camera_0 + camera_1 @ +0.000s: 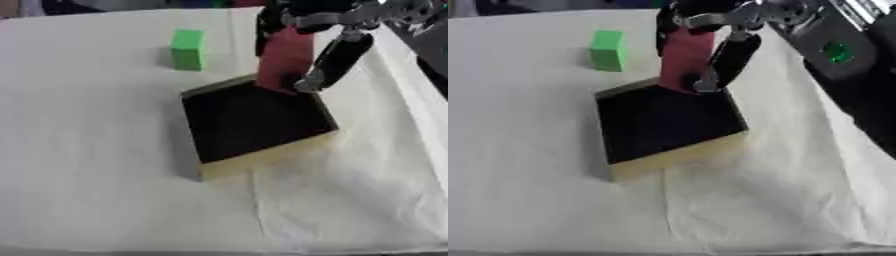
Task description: Pick up objects on the table and place them in the box.
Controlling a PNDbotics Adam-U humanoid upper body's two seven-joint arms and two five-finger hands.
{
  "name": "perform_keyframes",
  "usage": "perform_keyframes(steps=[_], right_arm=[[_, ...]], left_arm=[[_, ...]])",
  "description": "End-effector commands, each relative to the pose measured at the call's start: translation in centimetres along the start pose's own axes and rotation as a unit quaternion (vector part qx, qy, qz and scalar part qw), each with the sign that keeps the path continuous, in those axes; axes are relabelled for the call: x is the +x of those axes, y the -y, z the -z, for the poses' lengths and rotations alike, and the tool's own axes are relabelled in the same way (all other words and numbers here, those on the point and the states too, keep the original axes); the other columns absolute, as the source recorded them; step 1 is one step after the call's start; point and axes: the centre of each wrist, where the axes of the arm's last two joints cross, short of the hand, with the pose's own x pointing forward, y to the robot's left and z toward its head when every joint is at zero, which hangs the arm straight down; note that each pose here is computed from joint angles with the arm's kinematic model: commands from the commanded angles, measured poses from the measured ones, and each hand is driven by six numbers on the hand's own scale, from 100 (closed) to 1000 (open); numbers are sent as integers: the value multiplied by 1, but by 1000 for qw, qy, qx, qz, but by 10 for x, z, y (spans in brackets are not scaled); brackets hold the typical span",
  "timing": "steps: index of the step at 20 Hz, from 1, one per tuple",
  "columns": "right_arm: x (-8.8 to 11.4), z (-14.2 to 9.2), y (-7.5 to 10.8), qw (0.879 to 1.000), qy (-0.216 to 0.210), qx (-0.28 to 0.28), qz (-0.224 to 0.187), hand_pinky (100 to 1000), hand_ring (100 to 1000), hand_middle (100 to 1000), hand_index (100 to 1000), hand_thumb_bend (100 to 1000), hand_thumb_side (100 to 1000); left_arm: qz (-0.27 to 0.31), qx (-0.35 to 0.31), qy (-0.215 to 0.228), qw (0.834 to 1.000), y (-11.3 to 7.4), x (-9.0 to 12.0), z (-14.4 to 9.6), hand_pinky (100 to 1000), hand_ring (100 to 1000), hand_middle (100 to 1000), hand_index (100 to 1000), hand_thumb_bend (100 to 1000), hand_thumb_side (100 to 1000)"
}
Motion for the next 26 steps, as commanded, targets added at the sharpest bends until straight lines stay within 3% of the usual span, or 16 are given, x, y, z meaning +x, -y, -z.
perform_keyframes(steps=[1,15,18,20,23,26], right_arm=[[-3,4,-1,1000,-12,-5,-8,593,637,538,642,100,312],[-2,39,-36,999,18,30,37,602,638,548,686,100,373],[-1,41,-38,999,25,38,30,629,660,586,740,100,402],[0,40,-36,998,34,42,9,653,684,621,785,228,422],[0,39,-36,998,44,48,-18,672,718,671,823,300,441],[-1,39,-37,996,45,56,-43,734,798,778,916,425,480]], left_arm=[[-2,0,16,1000,-2,4,7,747,645,677,866,149,799],[-7,1,13,1000,-1,5,7,746,644,676,863,146,801],[-7,2,12,1000,-1,5,7,746,644,677,863,146,801],[-7,2,12,1000,-1,5,7,746,645,677,863,146,800],[-7,3,12,1000,-1,5,7,746,645,677,863,145,802],[-7,3,12,1000,-1,5,7,745,645,677,863,146,801]])
